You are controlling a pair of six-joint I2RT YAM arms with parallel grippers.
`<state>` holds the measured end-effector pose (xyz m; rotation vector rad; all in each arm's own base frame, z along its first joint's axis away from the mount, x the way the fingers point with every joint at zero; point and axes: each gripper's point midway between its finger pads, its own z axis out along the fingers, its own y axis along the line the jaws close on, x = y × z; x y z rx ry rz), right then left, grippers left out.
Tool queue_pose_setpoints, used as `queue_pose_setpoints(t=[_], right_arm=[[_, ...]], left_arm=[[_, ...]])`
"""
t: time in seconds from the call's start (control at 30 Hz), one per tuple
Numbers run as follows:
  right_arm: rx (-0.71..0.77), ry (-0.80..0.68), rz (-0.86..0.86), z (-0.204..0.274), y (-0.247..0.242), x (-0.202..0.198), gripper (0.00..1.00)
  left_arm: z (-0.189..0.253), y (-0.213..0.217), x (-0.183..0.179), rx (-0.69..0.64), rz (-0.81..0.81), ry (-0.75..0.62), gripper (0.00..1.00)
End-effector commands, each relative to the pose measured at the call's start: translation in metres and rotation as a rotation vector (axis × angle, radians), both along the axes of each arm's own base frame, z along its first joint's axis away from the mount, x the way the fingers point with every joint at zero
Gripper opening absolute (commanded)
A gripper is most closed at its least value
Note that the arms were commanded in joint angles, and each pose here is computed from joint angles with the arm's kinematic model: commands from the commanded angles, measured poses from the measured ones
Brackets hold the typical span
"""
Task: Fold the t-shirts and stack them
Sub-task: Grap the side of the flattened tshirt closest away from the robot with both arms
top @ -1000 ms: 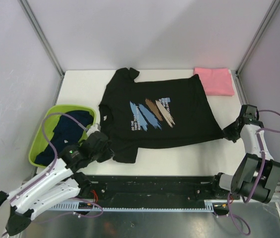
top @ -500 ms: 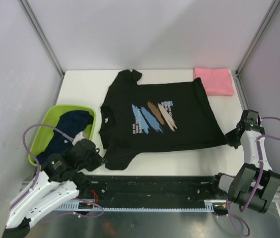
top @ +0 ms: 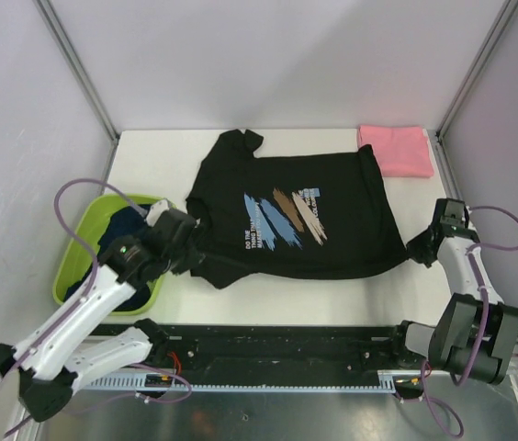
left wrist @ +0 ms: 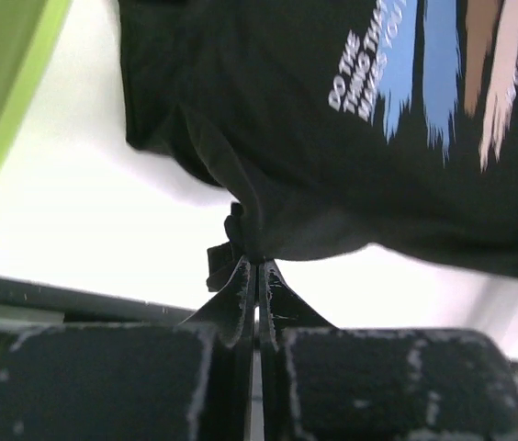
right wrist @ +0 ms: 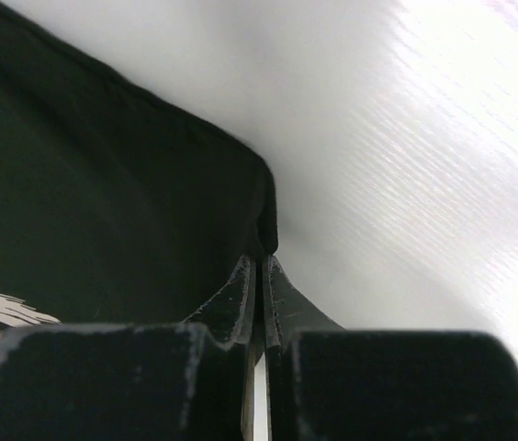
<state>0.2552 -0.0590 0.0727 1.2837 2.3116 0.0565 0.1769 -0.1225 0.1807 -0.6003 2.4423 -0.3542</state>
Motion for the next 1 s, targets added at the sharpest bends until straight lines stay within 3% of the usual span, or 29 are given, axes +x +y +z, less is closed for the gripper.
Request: queue_pose_setpoints(t=[0.0,0.47,0.97], right_arm=[[-0.05,-0.094,0.032,0.016,0.0,0.04,0.0],[-0.077,-0.069,0.072,-0.003,0.001,0.108,0.0],[-0.096,-0.112,0.086,0.0,0.0,0.144,0.0]], left_arm=[[0.017,0.009,0.055,0.074,0.029,-0.113,0.0],[-0.007,0.017,0.156,0.128,0.083,-0.101,0.0],[-0.033,0.039,0.168,0.133,0.123,-0.056,0.0]])
